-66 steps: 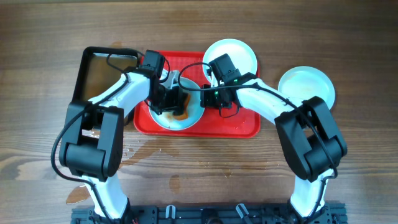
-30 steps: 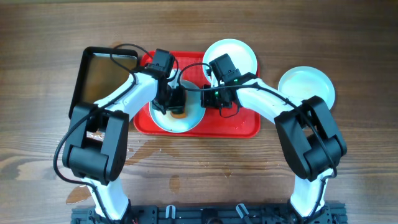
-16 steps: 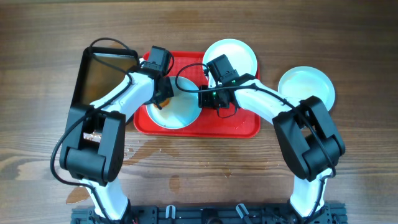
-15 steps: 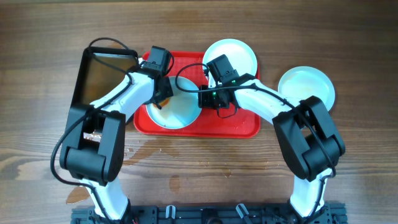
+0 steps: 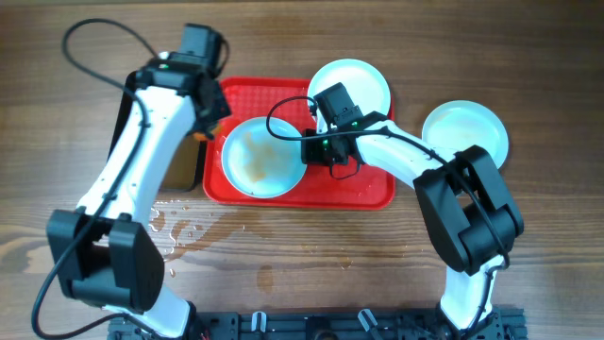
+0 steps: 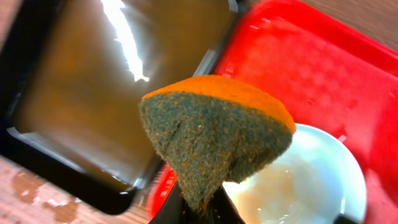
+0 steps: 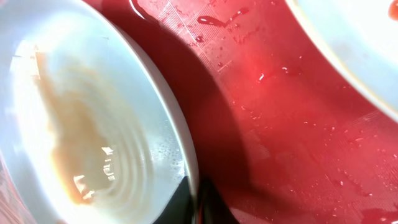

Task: Clean dirty plates on tray and stack at the side
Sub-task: 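Lift second plate with right gripper and stack it on first plate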

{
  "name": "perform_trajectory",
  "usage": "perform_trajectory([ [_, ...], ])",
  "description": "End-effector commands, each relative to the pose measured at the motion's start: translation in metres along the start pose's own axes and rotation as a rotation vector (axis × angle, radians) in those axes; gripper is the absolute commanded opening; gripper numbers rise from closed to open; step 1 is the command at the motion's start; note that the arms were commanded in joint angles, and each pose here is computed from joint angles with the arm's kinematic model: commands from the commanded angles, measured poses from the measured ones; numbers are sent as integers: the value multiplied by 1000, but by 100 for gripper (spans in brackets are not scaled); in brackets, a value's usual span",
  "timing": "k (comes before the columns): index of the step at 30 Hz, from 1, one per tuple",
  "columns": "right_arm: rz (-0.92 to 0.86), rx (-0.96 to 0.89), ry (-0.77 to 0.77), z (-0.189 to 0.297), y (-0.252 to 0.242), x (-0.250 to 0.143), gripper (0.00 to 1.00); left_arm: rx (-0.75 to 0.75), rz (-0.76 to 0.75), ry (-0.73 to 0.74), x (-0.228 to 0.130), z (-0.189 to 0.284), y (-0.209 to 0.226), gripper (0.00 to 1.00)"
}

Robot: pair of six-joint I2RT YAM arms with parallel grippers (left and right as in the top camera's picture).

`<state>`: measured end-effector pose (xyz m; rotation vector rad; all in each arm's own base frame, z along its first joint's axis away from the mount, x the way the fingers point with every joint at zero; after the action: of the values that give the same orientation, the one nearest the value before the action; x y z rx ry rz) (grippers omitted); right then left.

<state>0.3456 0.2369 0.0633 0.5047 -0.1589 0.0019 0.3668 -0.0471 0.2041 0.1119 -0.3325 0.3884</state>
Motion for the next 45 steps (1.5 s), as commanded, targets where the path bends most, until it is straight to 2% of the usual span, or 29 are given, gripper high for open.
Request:
perform_trajectory([
  [1, -2, -35, -20, -4, -5, 3, 18, 64, 73, 5, 14, -9, 36, 4],
  [4, -5, -58, -47, -6, -7, 6, 25, 82, 143, -3, 26, -13, 59, 4],
  [9, -71, -88, -21, -25, -12, -2, 25, 99, 213, -13, 36, -18, 83, 4],
  [10, -71, -89, -20, -27, -12, -3, 24, 99, 213, -12, 35, -18, 83, 4],
  [12, -71, -82, -13, -27, -12, -3, 4, 96, 211, 0, 32, -21, 82, 4],
  [16, -76, -17, 40, -22, -4, -7, 4, 103, 207, 23, 28, -30, 82, 4],
  [20, -39, -42, -7, 3, 5, 3, 4, 112, 202, 42, 23, -38, 83, 4],
  [28, 81, -231, -303, 84, 17, 25, 4, 106, 204, 39, 20, -45, 82, 4],
  [30, 146, -341, -390, 99, 18, 27, 4, 97, 205, 40, 20, -46, 81, 4],
  [38, 454, -826, -687, 122, 51, 17, 4, 87, 199, 88, 17, -61, 76, 4],
  [45, 577, -1021, -943, 144, 102, 6, 4, 82, 201, 77, 19, -61, 76, 4],
])
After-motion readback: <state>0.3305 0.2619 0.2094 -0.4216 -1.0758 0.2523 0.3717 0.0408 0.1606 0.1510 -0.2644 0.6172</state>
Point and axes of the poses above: each gripper's point midway between its finger pads, its own z axis back along the fingers, its own y axis along the line the jaws close on, x = y × z, the point moved 7 cm from there along z, back along the fingers, and after that the axes turned 2 degrees about -z, right-handed, at the moved point
